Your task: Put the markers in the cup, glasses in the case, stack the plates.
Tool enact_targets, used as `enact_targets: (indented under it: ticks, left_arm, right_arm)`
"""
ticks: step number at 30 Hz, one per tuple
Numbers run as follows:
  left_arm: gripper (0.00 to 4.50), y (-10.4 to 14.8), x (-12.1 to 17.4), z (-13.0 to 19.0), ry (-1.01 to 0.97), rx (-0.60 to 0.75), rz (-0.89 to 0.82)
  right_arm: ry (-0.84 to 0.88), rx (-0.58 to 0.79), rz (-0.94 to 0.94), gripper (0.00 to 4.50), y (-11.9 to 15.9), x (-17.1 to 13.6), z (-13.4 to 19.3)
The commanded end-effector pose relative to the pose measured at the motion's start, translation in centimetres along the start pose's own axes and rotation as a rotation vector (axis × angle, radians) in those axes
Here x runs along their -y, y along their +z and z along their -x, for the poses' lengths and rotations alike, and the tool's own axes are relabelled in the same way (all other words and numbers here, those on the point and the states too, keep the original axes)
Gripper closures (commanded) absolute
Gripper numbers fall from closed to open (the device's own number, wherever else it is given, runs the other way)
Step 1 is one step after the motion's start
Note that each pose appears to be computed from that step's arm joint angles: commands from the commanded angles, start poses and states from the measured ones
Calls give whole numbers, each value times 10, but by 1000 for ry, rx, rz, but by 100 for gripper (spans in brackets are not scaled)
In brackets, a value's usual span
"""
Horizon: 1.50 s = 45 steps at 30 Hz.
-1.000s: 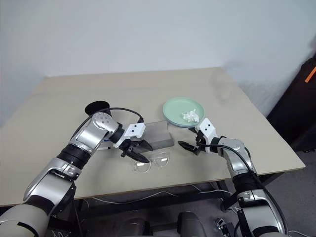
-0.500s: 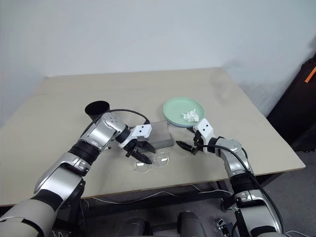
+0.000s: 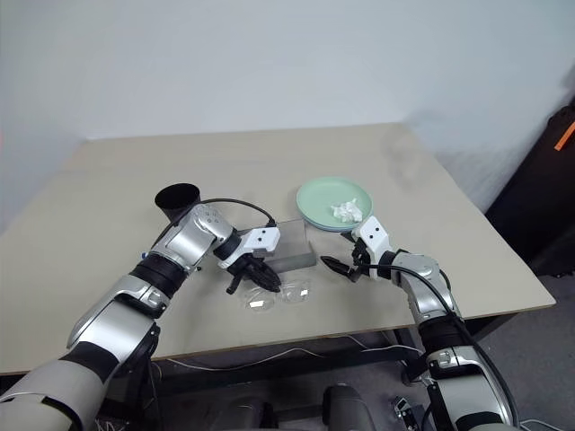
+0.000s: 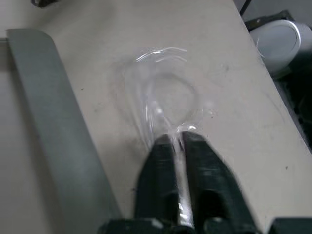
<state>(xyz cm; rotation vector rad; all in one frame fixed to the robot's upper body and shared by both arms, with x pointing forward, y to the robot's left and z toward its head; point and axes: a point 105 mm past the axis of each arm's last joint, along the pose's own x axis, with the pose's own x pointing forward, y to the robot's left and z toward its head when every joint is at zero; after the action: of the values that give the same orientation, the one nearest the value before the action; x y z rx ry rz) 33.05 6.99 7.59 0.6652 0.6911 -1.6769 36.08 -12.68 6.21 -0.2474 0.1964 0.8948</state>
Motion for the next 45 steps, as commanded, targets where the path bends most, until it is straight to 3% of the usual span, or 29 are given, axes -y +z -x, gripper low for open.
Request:
enact_targets:
  ticks: [1,13,20,25,31,37,45]
  left_arm:
    - [447,7,-4,8,25,-14,-41]
    - [447,10,-2,12,20,1,-50]
    - [447,28,3,18,12,84,-82]
    - [447,44,5,37,69,160,-119]
    - [447,52,-14,65,249,213,-128]
    - [447,47,-48,76,464,148,-131]
    - [447,31,-77,56,584,-37,-186]
  right_arm:
    - [-18,43,31,4,13,6,1]
    - [-27,49,35,4,14,8,-1]
    - [-31,57,35,4,17,11,3]
    - [-49,66,37,4,21,17,6]
    - [-70,73,37,4,24,24,8]
    - [-67,77,38,4,25,23,5]
    - [-65,82,31,4,24,19,4]
